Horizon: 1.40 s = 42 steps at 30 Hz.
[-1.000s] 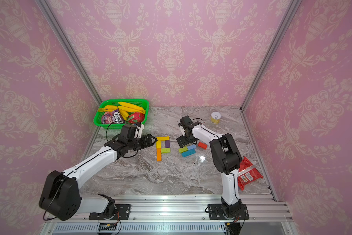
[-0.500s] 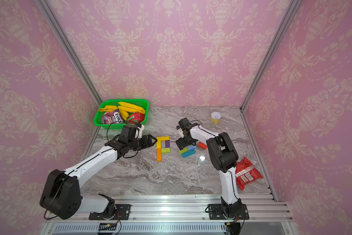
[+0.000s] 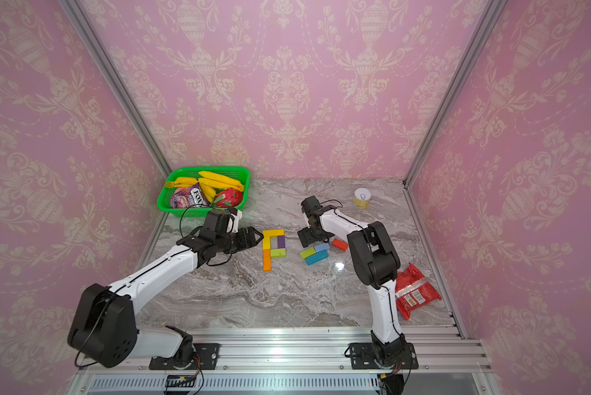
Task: Assemble the letter p with building blocks
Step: Pick up the building block from the center of the board, then place the building block at the center of the board.
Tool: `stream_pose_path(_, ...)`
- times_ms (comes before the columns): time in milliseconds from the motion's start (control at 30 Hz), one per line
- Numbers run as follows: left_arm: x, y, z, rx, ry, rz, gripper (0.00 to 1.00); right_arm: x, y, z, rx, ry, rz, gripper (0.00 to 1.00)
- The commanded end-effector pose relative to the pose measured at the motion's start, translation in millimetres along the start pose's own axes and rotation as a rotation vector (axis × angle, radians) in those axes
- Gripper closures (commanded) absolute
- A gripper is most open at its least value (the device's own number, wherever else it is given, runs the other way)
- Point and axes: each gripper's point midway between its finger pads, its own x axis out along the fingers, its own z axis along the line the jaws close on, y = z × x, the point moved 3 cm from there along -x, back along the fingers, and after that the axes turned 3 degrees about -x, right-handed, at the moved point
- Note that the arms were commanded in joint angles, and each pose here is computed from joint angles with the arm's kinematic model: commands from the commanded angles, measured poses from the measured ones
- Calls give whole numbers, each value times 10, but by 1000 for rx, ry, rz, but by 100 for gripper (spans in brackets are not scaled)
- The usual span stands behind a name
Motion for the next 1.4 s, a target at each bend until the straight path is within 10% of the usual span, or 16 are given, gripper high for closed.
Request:
stream_pose_path(0, 76, 105, 71, -10, -15, 52, 20, -42, -216, -148, 110, 16, -43, 35)
stream_pose_path(700, 146, 141, 120, -22, -34, 83, 21, 203, -187, -203, 314, -23, 57, 29)
stream_pose_path(867, 139, 147, 125, -25, -34, 80, 21, 230, -185, -201, 343, -26, 41, 13)
stream_pose_path(967, 127, 161, 140, -19, -41, 82, 21, 165, -226, -193, 326, -39, 14, 0)
stream_pose_path(1367, 156, 167, 151, -21, -37, 83, 21, -598, -375, -306, 344, -16, -196, 0)
